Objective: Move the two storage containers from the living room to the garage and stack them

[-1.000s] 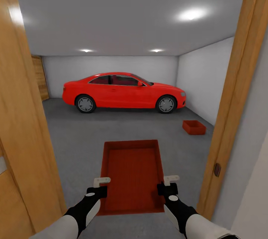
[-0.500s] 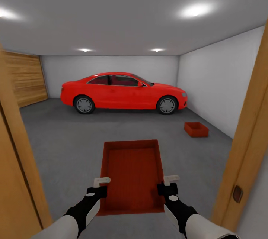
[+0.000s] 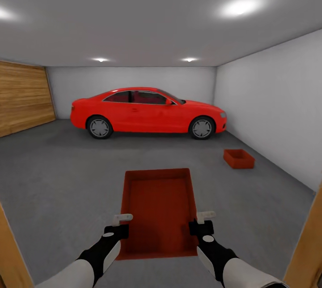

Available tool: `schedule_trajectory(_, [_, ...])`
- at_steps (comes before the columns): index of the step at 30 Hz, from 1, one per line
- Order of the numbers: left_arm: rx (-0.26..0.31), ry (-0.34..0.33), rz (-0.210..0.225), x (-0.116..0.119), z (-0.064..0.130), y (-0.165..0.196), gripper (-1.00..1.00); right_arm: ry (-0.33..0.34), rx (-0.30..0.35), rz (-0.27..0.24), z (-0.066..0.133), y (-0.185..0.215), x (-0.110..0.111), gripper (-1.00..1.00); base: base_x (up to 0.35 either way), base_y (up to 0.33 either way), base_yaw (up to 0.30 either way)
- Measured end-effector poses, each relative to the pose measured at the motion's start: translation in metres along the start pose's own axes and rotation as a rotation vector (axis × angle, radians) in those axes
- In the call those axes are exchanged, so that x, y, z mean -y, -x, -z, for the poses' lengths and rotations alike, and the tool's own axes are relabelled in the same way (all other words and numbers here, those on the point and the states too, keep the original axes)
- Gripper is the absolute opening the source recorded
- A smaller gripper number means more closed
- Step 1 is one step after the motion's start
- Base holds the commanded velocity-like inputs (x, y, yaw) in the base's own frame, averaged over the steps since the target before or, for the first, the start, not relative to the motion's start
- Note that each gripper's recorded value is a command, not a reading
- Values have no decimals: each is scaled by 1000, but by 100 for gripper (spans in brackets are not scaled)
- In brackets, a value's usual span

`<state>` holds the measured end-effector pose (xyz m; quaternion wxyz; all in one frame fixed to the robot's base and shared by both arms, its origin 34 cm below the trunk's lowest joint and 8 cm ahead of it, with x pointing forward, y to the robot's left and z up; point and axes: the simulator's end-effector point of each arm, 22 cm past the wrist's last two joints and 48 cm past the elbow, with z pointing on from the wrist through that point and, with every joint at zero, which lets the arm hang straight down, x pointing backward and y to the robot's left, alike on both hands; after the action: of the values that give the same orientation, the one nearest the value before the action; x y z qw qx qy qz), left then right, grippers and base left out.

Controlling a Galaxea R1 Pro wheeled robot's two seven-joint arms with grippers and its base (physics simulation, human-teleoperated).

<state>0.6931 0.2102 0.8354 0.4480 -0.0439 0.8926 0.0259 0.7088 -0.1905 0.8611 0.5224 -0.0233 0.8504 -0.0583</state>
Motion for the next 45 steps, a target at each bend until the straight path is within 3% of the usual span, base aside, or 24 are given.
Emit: schedule_trajectory(45, [3,0,1,0,0,0,-100,0,3,1,0,1,0,-100,318,0,0])
